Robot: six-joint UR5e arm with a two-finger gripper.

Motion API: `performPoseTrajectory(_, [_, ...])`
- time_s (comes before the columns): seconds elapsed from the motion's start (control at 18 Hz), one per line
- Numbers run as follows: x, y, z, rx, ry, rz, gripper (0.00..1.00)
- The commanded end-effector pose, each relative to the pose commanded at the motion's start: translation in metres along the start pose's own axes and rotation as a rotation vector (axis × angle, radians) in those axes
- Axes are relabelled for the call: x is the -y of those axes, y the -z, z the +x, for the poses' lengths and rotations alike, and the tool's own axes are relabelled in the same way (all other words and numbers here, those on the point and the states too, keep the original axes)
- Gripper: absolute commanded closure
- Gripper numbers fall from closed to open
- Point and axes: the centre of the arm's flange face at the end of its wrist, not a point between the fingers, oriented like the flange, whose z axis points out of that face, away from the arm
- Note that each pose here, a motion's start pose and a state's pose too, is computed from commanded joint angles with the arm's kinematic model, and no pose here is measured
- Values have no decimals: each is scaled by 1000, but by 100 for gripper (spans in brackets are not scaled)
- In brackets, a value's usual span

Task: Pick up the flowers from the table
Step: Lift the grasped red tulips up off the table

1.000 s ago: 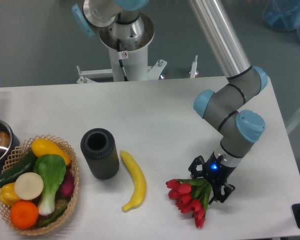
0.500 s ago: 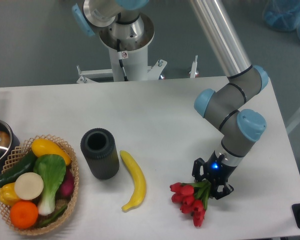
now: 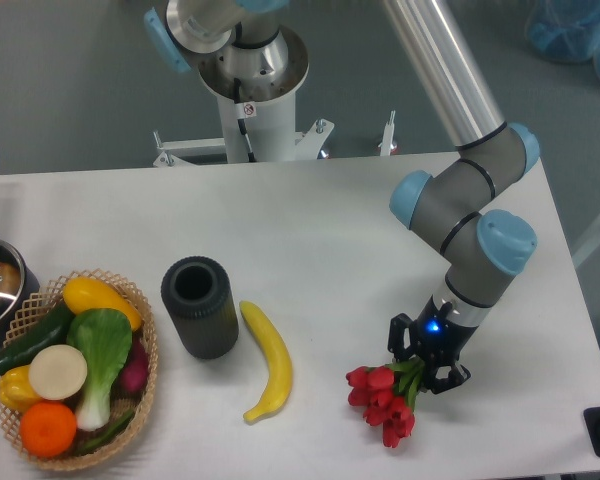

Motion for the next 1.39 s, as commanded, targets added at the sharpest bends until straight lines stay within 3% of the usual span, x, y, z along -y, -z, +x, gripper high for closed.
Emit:
performPoseTrajectory(0.17, [28,34,2,34,1,99,56])
performPoseTrajectory(0.5, [64,103,9,75,143,343,56])
performPoseTrajectory(0.61, [64,109,9,61,202,425,56])
performPoseTrajectory(0.94, [58,150,38,56,241,629,56])
performPoseTrajectory(1.11, [66,167,46,58,249,670,56])
performPoseTrajectory(1.22, [40,183,53,88,302,670,56])
performPoseTrajectory(1.39, [46,195,59,87,299,729,56])
